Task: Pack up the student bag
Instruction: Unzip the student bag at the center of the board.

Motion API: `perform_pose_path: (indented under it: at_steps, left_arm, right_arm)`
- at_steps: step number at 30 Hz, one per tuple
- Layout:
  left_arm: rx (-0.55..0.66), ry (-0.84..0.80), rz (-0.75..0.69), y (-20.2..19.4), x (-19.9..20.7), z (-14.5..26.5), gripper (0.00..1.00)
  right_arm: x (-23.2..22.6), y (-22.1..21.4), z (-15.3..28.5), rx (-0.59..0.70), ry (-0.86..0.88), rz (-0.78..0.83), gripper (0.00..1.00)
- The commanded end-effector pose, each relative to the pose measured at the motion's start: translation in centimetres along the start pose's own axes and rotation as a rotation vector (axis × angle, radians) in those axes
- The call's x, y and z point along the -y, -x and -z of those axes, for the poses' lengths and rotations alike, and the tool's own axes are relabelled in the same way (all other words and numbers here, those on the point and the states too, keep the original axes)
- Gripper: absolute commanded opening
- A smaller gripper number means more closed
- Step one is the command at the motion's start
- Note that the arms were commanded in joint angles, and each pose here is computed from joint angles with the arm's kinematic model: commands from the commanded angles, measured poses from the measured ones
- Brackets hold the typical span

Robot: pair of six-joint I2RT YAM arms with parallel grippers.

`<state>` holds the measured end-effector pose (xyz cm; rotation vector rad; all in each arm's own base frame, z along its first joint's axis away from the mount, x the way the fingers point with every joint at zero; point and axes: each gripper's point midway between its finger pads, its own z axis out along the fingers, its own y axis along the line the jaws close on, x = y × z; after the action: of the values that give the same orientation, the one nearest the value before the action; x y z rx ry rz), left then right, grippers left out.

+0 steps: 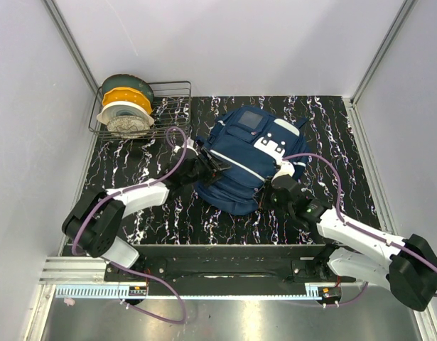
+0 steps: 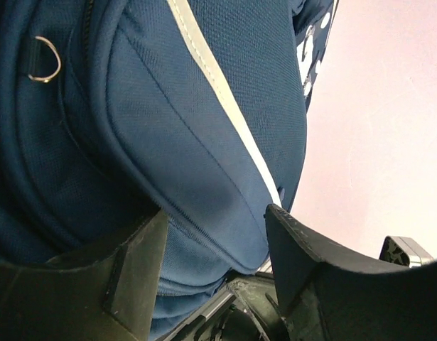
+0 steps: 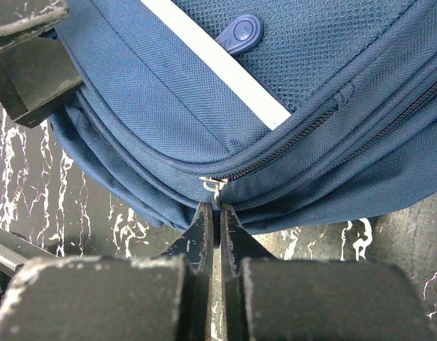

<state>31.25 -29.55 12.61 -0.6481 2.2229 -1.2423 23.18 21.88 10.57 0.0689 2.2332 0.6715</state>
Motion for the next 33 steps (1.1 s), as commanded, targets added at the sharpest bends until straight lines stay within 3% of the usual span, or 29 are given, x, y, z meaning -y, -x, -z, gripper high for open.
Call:
perform_pose_path:
  at_steps: [1,3,7,8,16,23,28,33]
  left_arm:
    - [0.03,-0.08,-0.018,1.3,3.6,-1.2,0.58]
    - [0.028,-0.084,-0.025,1.3,3.6,-1.4,0.44]
    - [0.036,-0.07,-0.048,1.4,3.1,-1.3,0.05]
    - [0.042,-0.067,-0.057,1.5,3.1,-1.2,0.01]
    - [0.076,-0.022,-0.134,2.8,2.2,-0.2,0.0]
    - [0.129,-0.009,-0.146,5.7,0.7,2.2,0.0]
    - [0.12,0.013,-0.211,7.1,-0.2,3.5,0.0]
    - [0.038,0.003,-0.297,6.9,-0.2,3.6,0.0]
  right_arm:
    - [-1.2,1.4,0.6,0.049,0.035,0.014,0.0]
    - [-1.0,1.5,0.7,0.053,0.029,0.018,0.0]
    - [-0.9,1.7,1.3,0.069,0.031,0.024,0.0]
    - [-0.6,1.7,1.3,0.074,0.018,0.026,0.0]
    - [3.9,1.7,1.6,0.097,-0.2,0.028,0.0]
    - [5.1,2.5,1.3,0.096,-0.263,0.022,0.0]
    - [5.8,3.7,1.3,0.121,-0.289,0.031,0.0]
    - [6.4,4.0,1.4,0.124,-0.301,0.05,0.0]
